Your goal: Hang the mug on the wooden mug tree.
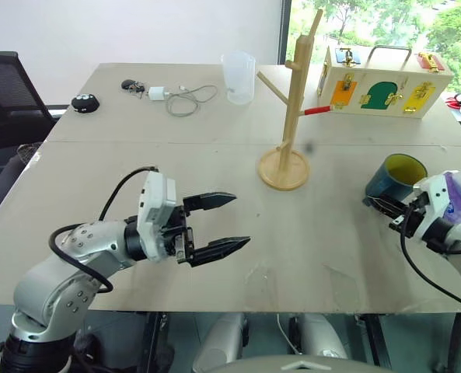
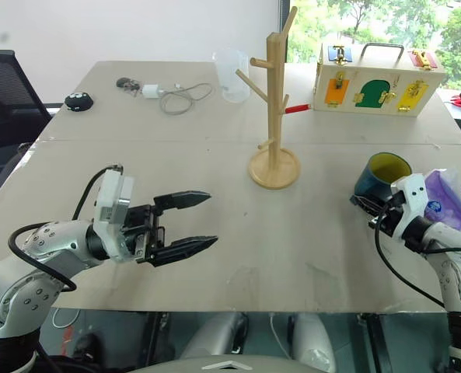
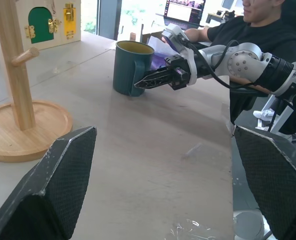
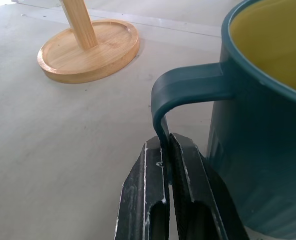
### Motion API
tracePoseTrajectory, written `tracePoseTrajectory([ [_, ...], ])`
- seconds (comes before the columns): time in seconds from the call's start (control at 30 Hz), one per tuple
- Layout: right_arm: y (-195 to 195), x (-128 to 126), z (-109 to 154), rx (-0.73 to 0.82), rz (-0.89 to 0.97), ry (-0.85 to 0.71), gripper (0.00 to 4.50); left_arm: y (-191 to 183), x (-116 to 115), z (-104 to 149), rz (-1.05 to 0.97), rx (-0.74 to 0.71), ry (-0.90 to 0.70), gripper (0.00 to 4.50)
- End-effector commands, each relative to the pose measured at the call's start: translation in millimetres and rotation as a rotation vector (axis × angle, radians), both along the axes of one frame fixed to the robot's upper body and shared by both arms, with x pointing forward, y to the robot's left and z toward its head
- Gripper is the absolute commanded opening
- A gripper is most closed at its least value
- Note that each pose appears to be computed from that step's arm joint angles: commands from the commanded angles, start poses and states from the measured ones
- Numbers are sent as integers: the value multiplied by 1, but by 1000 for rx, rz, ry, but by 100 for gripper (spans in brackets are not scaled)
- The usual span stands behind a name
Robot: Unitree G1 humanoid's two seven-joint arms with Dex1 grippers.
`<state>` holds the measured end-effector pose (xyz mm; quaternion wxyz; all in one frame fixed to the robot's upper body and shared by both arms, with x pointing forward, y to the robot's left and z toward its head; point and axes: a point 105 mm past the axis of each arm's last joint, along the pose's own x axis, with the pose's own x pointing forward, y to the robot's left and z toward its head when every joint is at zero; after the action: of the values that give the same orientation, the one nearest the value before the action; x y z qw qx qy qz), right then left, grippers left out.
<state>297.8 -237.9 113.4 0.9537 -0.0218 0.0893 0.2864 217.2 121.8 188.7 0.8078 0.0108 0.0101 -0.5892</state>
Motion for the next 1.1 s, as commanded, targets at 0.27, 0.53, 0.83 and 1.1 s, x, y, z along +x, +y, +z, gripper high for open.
tracePoseTrajectory([
  [0.27, 28, 10, 93, -18, 94, -271, 6, 6, 13, 20, 97, -59, -122, 450],
  [0.53, 67, 11, 143, -103, 245, -328, 6, 9, 21, 26, 167, -112, -179, 450],
  [0.83, 99, 9, 163, -181, 364, -268, 6, 19, 12, 32, 169, -195, -213, 450],
  [1.1, 112, 16, 163, -243, 403, -234, 6, 22, 4, 32, 145, -210, -174, 450],
])
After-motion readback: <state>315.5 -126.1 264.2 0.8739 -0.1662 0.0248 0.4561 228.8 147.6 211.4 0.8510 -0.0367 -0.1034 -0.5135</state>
